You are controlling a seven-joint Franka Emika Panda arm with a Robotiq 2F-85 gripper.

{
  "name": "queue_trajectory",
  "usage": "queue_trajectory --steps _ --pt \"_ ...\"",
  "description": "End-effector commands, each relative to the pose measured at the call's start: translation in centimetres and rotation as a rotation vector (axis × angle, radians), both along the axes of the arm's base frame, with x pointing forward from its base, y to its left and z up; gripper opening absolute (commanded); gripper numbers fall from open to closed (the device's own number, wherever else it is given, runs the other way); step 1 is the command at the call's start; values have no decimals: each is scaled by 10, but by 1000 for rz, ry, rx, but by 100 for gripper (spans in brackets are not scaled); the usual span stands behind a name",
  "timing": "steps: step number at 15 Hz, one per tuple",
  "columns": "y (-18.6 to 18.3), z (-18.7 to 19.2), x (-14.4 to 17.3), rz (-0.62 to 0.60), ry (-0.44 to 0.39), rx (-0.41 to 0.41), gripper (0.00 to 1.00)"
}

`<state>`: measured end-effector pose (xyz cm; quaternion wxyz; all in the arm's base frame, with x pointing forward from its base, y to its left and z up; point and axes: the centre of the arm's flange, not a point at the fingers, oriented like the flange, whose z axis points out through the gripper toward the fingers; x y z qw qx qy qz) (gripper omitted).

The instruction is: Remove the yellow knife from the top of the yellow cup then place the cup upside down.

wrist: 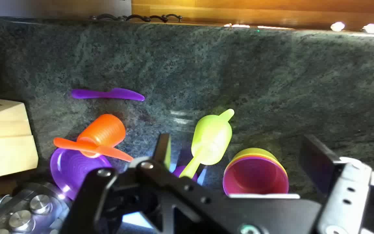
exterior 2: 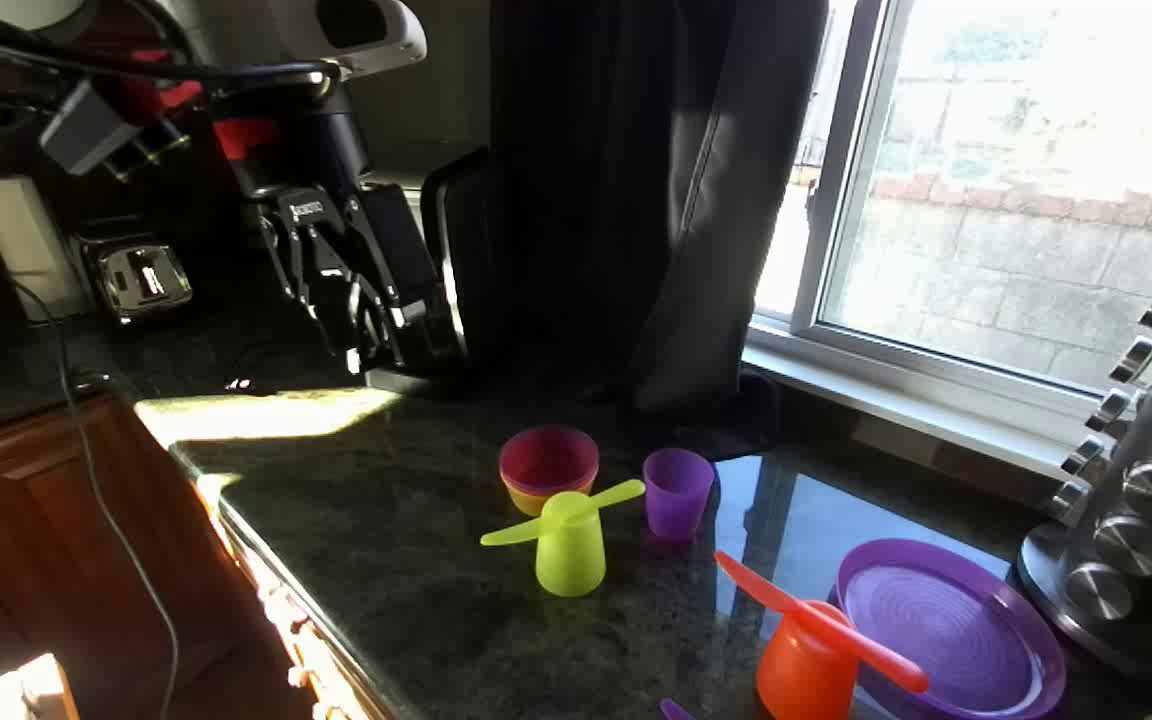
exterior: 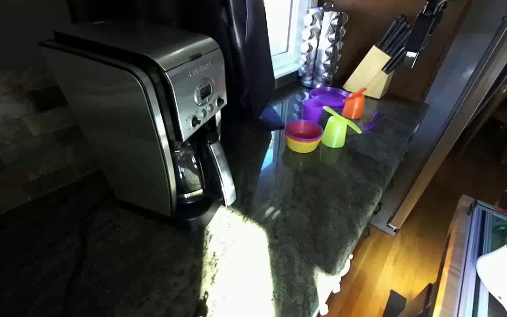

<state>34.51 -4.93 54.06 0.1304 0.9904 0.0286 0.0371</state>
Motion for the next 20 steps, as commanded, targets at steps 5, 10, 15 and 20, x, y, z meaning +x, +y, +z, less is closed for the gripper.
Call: queue_trajectory --steps 5,10,15,20 --pt "0 0 0 0 0 0 100" --pt "-10 -12 29 -128 -102 24 100" --pt "-29 -36 72 -171 -213 117 100" --pt "-54 -90 108 -201 -193 201 100"
